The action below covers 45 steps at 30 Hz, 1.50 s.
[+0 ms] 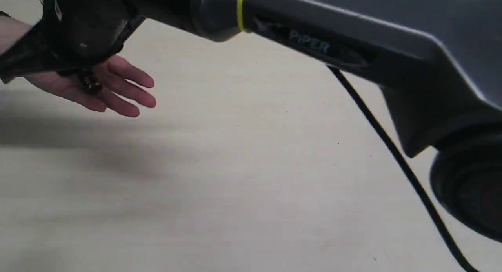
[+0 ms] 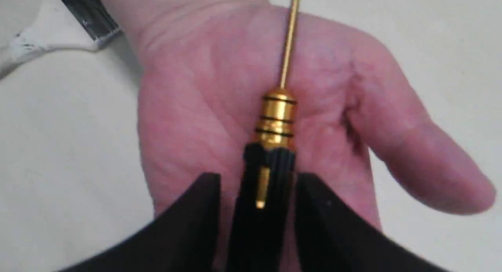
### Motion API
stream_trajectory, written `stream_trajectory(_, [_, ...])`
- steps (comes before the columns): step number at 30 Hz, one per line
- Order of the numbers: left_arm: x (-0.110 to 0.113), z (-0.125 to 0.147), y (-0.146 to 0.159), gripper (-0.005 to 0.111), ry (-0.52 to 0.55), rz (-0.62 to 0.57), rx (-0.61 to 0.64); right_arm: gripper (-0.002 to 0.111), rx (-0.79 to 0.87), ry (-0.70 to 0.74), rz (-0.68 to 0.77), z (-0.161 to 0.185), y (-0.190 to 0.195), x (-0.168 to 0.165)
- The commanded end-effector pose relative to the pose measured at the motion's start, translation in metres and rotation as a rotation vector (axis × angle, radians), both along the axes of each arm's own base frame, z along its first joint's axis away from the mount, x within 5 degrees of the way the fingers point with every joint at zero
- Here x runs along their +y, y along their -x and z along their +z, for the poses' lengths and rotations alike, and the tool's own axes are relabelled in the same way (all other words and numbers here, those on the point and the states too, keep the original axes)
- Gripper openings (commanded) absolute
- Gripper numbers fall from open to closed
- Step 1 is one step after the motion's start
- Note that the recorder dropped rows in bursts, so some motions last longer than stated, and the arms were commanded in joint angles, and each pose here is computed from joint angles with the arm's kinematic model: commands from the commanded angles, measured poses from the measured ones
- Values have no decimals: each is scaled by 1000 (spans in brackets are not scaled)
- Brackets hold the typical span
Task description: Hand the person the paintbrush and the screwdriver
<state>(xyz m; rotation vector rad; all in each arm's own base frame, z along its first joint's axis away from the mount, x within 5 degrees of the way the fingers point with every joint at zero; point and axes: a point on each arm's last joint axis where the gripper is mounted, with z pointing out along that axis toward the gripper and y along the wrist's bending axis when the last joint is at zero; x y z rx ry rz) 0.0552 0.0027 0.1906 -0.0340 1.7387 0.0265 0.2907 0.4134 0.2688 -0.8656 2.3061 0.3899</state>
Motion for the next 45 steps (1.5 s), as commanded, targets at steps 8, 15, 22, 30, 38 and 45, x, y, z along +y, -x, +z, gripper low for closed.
stream_trajectory(8, [-1,0,0,0,2,-8,-6,36,-21,80,-11,2,-3,-9])
stream_trajectory(15, [-1,0,0,0,2,-8,-6,5,-27,174,-50,37,8,-33])
stream_trajectory(22, [-1,0,0,0,6,-9,-6,5,-195,84,-8,115,47,-51])
stream_trajectory(30, [-1,0,0,0,6,-9,-6,5,-323,-21,62,184,113,-94])
stream_trajectory(38, [-1,0,0,0,6,-9,-6,5,-395,-87,8,210,164,-160])
stream_trajectory(45, [-1,0,0,0,6,-9,-6,5,-414,-112,-145,182,191,-228])
